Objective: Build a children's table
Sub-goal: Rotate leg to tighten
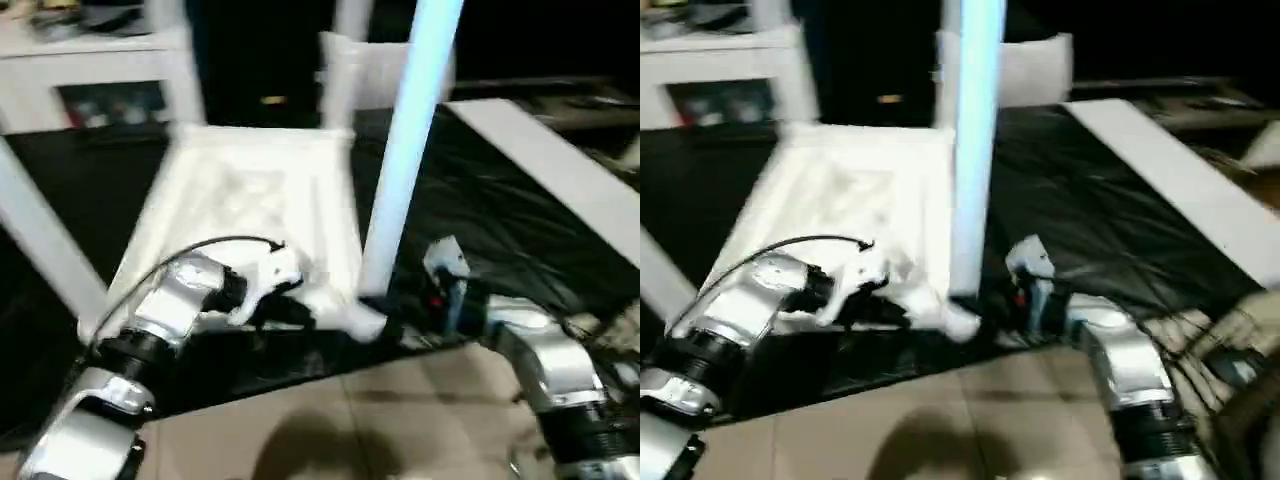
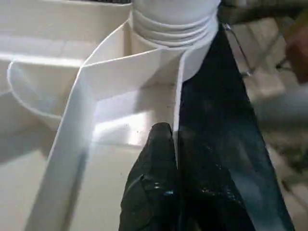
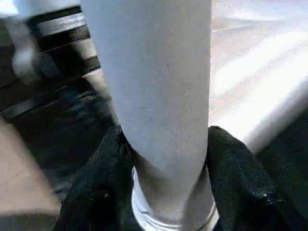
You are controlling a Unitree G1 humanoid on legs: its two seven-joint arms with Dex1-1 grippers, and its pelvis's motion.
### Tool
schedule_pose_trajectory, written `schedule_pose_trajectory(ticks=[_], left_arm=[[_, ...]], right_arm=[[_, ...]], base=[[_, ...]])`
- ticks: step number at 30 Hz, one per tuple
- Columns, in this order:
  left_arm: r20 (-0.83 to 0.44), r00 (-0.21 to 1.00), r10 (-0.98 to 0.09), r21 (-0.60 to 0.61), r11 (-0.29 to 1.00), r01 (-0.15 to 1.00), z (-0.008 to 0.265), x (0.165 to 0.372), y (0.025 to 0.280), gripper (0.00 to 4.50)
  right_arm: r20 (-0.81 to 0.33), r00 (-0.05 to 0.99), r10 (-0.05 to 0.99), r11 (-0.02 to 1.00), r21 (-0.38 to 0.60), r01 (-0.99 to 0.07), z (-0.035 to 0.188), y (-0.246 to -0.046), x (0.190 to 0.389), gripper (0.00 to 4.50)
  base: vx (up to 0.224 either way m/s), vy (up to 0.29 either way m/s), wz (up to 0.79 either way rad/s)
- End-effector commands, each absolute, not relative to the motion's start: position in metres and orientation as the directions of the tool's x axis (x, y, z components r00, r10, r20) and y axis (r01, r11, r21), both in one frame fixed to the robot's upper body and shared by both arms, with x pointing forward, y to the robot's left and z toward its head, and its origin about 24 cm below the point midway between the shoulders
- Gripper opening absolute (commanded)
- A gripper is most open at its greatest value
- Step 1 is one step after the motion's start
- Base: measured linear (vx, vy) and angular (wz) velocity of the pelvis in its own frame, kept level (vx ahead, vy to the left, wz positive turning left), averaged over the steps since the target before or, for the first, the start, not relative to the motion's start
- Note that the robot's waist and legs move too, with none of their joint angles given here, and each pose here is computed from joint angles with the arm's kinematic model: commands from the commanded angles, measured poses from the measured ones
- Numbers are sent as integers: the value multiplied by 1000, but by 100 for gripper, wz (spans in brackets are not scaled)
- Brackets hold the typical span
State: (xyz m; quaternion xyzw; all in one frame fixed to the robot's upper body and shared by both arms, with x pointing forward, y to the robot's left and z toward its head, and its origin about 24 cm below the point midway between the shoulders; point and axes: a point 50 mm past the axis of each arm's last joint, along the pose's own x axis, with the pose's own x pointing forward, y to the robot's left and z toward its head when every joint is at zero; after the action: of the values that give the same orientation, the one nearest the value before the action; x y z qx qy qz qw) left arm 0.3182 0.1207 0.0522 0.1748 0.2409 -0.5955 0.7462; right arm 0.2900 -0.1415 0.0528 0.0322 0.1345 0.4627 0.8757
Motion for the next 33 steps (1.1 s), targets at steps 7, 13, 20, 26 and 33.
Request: schedule_pose_trajectory(ticks=[7, 13, 20, 26, 33], left_arm=[[-406, 490, -772, 83, 502, 861, 84, 342, 72, 0], [-367, 607, -705, 143, 602, 786, 93, 352, 61, 0], [-395, 587, -707, 175, 569, 804, 90, 351, 74, 0], [-462, 467, -754, 186, 433, 882, 81, 342, 95, 0], [-525, 278, -804, 162, 226, 961, 75, 330, 116, 0]], right_arm=[[-239, 737, 632, 773, 260, -578, 45, -75, 313, 193], [-195, 872, 449, 876, 290, -386, 53, -64, 330, 263], [-118, 904, 410, 898, 224, -378, 57, -77, 331, 322], [-40, 871, 490, 868, 108, -484, 59, -115, 320, 364], [-38, 727, 686, 727, -11, -687, 71, -148, 305, 428]], base=[[-10, -24, -2], [56, 9, -17], [0, 0, 0], [0, 0, 0], [0, 0, 0]])
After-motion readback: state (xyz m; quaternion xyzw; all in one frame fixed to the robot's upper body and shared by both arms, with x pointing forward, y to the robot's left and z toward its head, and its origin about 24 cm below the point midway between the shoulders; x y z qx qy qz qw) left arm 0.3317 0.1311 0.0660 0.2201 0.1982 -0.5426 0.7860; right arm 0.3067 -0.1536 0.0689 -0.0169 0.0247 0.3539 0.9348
